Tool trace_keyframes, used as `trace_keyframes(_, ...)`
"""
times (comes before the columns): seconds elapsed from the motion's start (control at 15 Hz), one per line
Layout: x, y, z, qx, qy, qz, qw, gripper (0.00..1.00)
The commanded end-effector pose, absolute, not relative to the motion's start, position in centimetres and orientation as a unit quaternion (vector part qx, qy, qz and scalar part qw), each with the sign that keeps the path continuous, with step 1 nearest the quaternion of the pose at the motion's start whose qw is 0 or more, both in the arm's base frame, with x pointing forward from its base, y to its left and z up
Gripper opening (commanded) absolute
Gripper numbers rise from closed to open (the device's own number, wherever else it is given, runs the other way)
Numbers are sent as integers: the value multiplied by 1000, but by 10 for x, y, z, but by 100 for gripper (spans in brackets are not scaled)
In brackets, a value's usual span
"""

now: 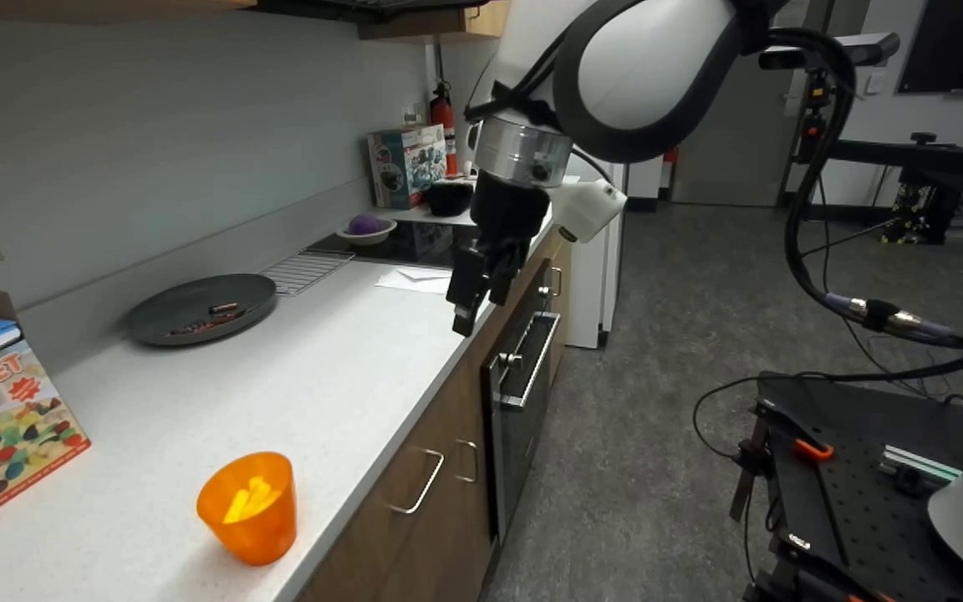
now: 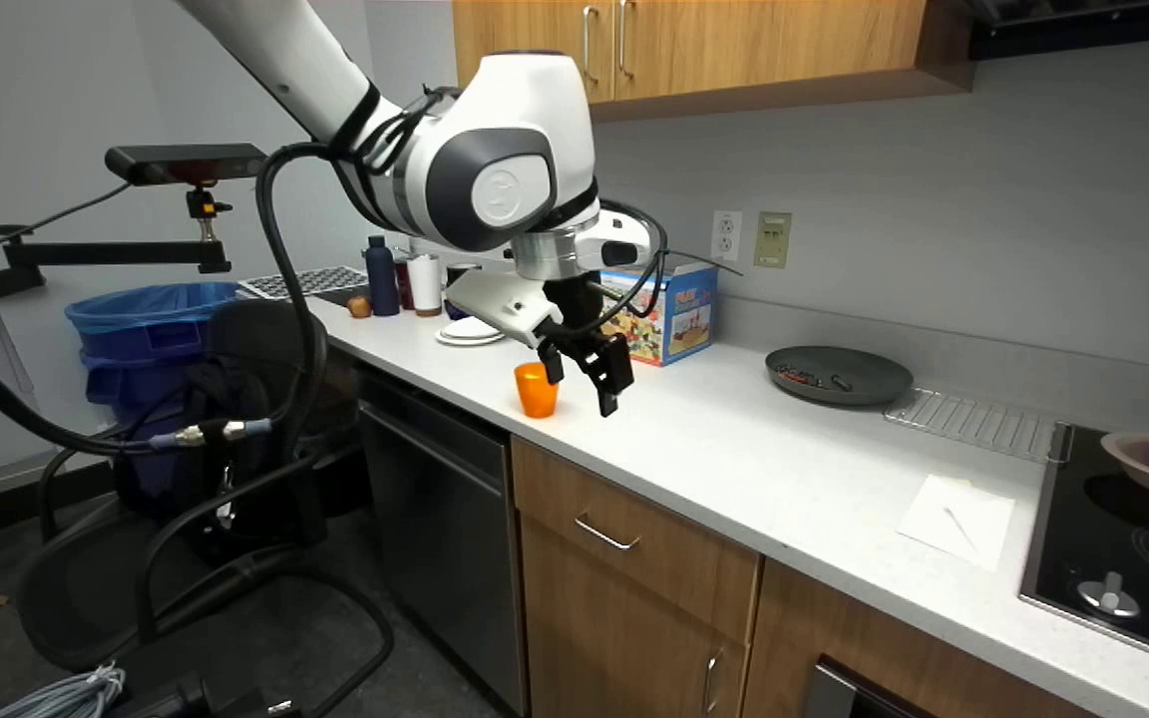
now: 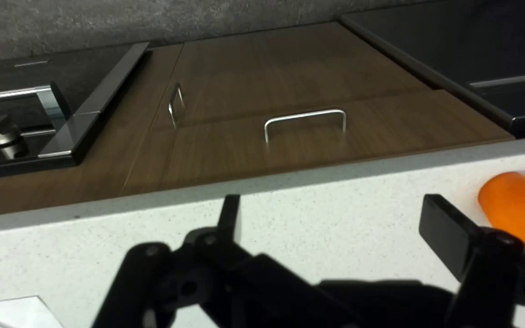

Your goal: Open the drawer, put the pineapple plush toy in the drawer then close the drawer

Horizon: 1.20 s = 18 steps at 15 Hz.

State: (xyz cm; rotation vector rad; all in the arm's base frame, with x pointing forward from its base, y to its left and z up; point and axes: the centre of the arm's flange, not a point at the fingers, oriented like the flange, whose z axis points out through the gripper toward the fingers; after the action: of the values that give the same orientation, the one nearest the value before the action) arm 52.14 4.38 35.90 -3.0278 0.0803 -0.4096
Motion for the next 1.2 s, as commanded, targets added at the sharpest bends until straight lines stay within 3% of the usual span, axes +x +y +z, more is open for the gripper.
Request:
trace_keyframes(0.0, 475, 52, 371, -990, 45, -124, 46, 100)
trace_keyframes(0.27, 448, 52, 370, -991, 35, -124, 44, 100)
trace_keyframes(0.33, 476, 51, 358, -991, 36, -120, 41, 100)
trace_keyframes(1.13, 462, 50, 360, -991, 35, -121, 40, 100)
